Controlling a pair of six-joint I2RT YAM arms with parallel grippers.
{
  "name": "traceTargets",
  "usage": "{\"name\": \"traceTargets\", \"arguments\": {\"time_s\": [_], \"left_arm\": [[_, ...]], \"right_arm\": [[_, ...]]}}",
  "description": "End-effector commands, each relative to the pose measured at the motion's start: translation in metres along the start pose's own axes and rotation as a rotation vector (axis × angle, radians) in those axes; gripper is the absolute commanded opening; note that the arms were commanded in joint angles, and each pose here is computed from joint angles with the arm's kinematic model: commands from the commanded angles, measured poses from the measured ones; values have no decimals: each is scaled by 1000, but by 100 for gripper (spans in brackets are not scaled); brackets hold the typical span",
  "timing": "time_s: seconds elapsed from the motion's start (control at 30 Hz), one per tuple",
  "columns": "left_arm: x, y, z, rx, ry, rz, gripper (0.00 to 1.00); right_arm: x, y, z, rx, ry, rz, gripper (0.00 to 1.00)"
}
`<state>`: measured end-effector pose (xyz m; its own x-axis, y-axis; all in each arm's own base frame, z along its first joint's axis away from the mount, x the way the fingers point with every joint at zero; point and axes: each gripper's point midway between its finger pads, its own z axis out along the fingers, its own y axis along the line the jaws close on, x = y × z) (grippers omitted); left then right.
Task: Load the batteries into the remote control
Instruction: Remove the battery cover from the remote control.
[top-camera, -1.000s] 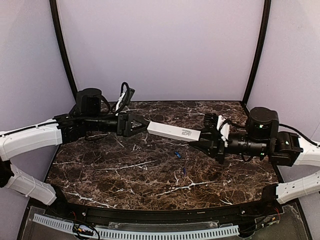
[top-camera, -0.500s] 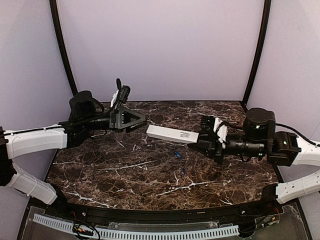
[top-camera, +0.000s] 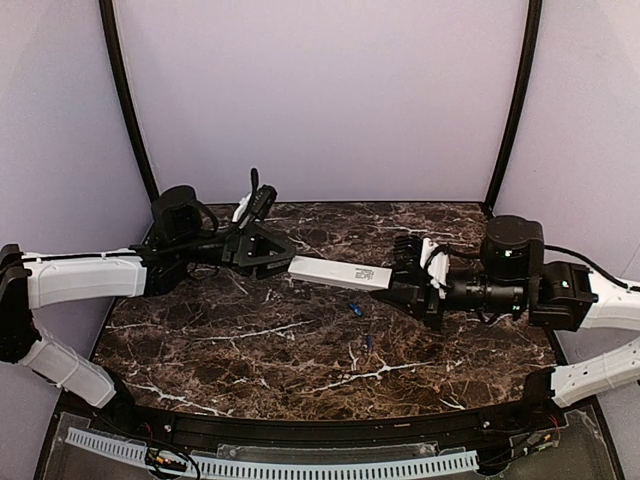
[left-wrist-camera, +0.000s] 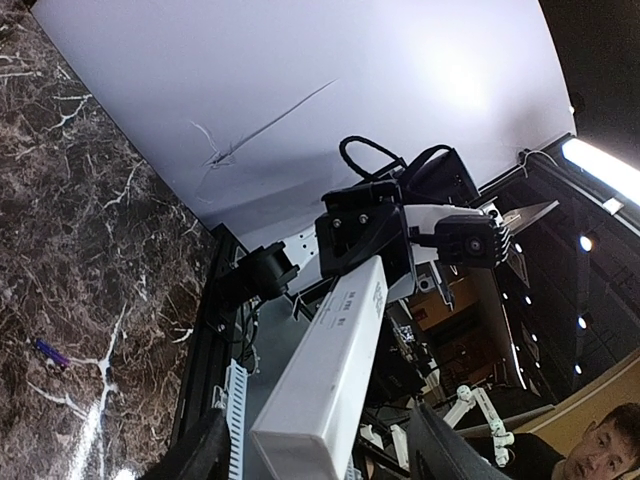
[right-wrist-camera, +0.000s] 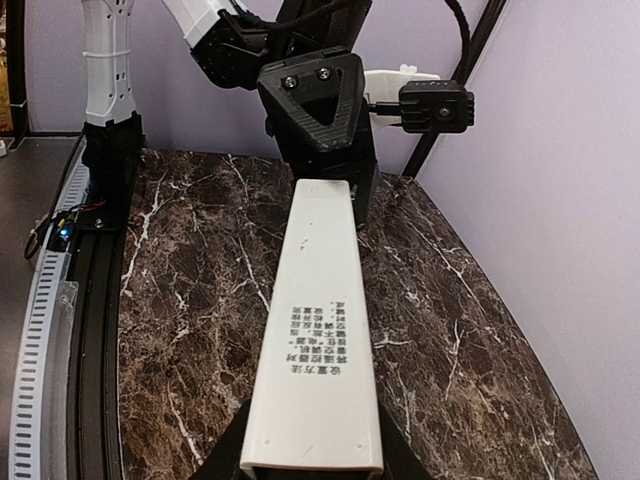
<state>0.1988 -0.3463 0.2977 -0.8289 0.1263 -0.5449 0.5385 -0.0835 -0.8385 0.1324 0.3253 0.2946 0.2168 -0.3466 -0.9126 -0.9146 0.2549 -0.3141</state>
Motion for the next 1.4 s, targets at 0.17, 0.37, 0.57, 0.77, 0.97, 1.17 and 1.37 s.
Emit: {"name": "traceTargets", "arguments": {"time_s": [0.17, 0.37, 0.57, 0.77, 0.97, 1.17, 1.37], "left_arm": [[3, 5, 4, -26, 48, -18, 57], [6, 12, 7, -44, 67, -39, 50], [6, 12, 8, -47, 66, -38, 41], [6, 2, 8, 16, 65, -29, 28], [3, -18, 7, 133, 55, -11, 21], [0, -24, 7, 173, 53, -19, 24], [0, -8, 9, 86, 44, -17, 35]], "right_arm": [[-17, -16, 3, 63, -18, -19, 0], [-16, -20, 4, 85, -8, -21, 0], [-11, -17, 8, 71, 17, -26, 0], [-14, -16, 3, 66, -2, -36, 0], [-23, -14, -9, 57, -61, -49, 0], [-23, -15, -12, 69, -65, -44, 0], [-10, -19, -1, 89, -4, -32, 0]]}}
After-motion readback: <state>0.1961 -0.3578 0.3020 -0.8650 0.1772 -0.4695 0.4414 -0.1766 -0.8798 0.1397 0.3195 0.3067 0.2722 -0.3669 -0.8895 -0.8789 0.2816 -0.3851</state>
